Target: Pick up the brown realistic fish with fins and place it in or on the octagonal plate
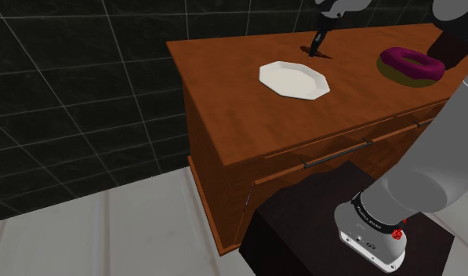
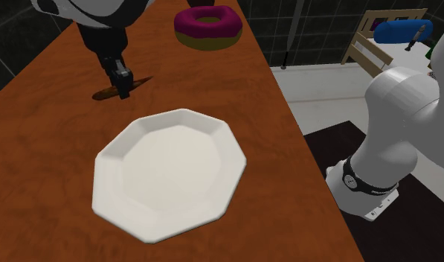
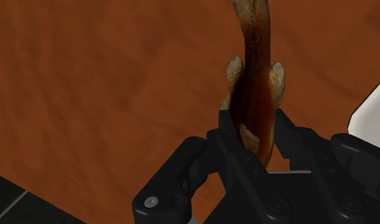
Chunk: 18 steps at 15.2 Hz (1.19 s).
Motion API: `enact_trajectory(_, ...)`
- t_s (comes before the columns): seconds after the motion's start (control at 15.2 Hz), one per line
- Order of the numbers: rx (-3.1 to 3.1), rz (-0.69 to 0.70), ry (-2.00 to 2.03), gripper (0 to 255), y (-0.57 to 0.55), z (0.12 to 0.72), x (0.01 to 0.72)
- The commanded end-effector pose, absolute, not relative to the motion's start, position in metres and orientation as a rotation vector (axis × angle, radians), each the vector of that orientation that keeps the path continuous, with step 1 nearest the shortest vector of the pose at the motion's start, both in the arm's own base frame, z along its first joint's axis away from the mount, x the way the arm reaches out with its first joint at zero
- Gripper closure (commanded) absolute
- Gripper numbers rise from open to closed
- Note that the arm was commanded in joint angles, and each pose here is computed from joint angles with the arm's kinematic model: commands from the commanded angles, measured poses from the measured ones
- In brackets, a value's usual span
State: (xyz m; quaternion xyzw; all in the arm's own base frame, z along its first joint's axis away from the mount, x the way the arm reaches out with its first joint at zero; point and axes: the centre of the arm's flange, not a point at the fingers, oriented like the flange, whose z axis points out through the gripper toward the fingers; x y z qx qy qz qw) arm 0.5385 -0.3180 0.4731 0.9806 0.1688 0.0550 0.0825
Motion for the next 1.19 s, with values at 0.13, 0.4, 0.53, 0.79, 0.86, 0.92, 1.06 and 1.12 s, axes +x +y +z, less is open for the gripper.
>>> enact_trajectory(0.13,2.929,0.164,0.504,255,-0.318,0.495,0.538)
enact_trajectory(0.4,2.929,0.164,0.504,255,-0.318,0.516,0.538)
enact_trajectory(0.53,2.929,0.164,0.504,255,-0.318,0.522,0.538)
enact_trajectory(0.79,2.929,0.164,0.504,255,-0.267,0.523,0.524)
enact_trajectory(0.86,2.929,0.164,0.504,255,-0.254,0.524,0.520)
enact_trajectory(0.92,2.929,0.164,0.504,255,-0.242,0.524,0.516)
enact_trajectory(1.06,2.929,0.164,0.504,255,-0.216,0.525,0.509)
enact_trajectory(1.12,2.929,0.164,0.504,255,-0.203,0.525,0.506)
